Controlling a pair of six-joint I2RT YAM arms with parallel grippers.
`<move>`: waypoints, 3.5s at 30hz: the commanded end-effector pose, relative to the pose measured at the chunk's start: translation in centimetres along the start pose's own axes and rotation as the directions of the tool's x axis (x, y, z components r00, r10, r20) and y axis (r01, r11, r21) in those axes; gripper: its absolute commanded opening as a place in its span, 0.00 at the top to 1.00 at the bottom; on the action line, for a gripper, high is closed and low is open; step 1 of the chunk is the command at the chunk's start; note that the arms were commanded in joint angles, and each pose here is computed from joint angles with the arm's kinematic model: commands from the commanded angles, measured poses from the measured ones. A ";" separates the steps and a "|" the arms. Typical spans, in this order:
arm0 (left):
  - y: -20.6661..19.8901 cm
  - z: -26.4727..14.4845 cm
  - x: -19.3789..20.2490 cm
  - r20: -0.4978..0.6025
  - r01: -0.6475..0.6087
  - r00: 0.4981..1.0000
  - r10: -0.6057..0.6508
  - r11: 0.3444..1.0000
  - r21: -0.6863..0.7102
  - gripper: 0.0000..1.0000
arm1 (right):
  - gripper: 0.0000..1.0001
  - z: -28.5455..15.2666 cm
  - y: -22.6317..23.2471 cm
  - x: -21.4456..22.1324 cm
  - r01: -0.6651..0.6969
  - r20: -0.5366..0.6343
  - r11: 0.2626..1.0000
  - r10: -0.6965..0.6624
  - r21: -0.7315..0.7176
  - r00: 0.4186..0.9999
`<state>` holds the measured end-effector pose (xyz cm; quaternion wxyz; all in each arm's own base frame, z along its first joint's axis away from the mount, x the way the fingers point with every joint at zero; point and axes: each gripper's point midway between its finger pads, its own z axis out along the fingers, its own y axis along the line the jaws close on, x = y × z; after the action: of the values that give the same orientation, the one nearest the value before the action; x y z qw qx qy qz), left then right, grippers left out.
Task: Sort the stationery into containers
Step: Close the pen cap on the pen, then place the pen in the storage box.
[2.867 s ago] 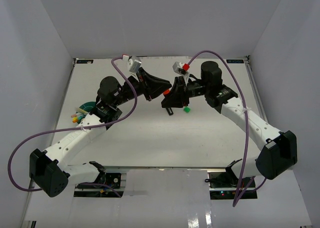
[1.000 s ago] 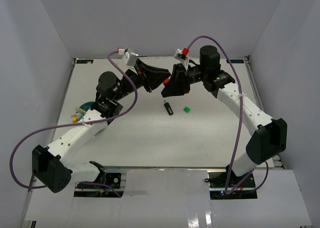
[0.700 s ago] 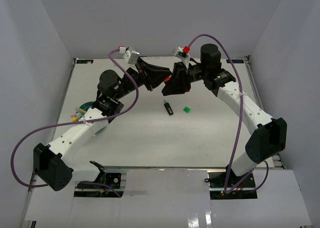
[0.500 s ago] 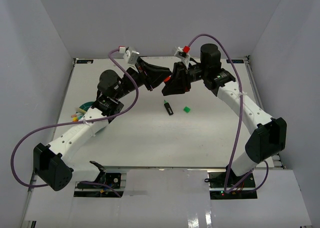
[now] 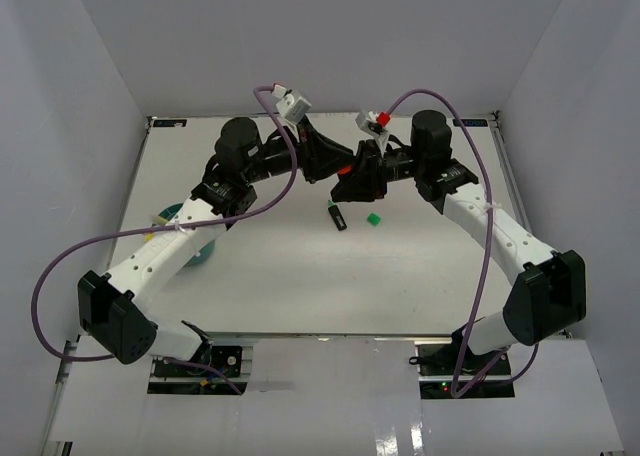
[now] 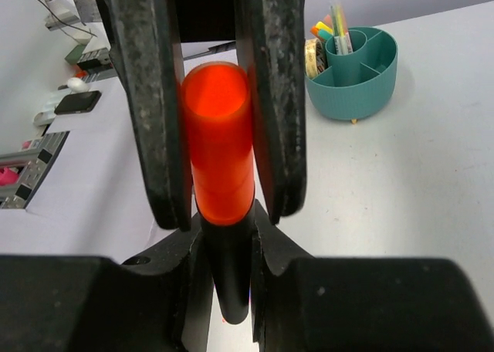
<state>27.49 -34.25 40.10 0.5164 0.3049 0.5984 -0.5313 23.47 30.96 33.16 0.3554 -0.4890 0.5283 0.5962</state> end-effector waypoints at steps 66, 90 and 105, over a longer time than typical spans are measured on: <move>23.6 -36.8 4.5 0.182 0.214 0.964 0.191 -0.160 -0.964 1.00 | 0.10 -6.6 -0.7 12.5 0.038 -0.043 0.809 -0.016 0.586 0.999; 27.9 -40.8 10.9 0.247 0.252 0.967 0.055 -0.281 -0.926 0.59 | 0.10 -6.7 -1.5 13.6 0.016 -0.053 0.798 0.020 0.603 0.998; 26.9 -39.2 8.0 0.233 0.236 0.972 0.039 -0.201 -0.951 0.12 | 0.10 -8.3 -3.6 14.4 0.002 -0.076 0.707 0.073 0.708 0.994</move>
<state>37.91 8.86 16.81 0.5467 -0.3181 0.7698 0.0854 23.37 22.84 18.86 0.4676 -0.3476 0.7281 0.3610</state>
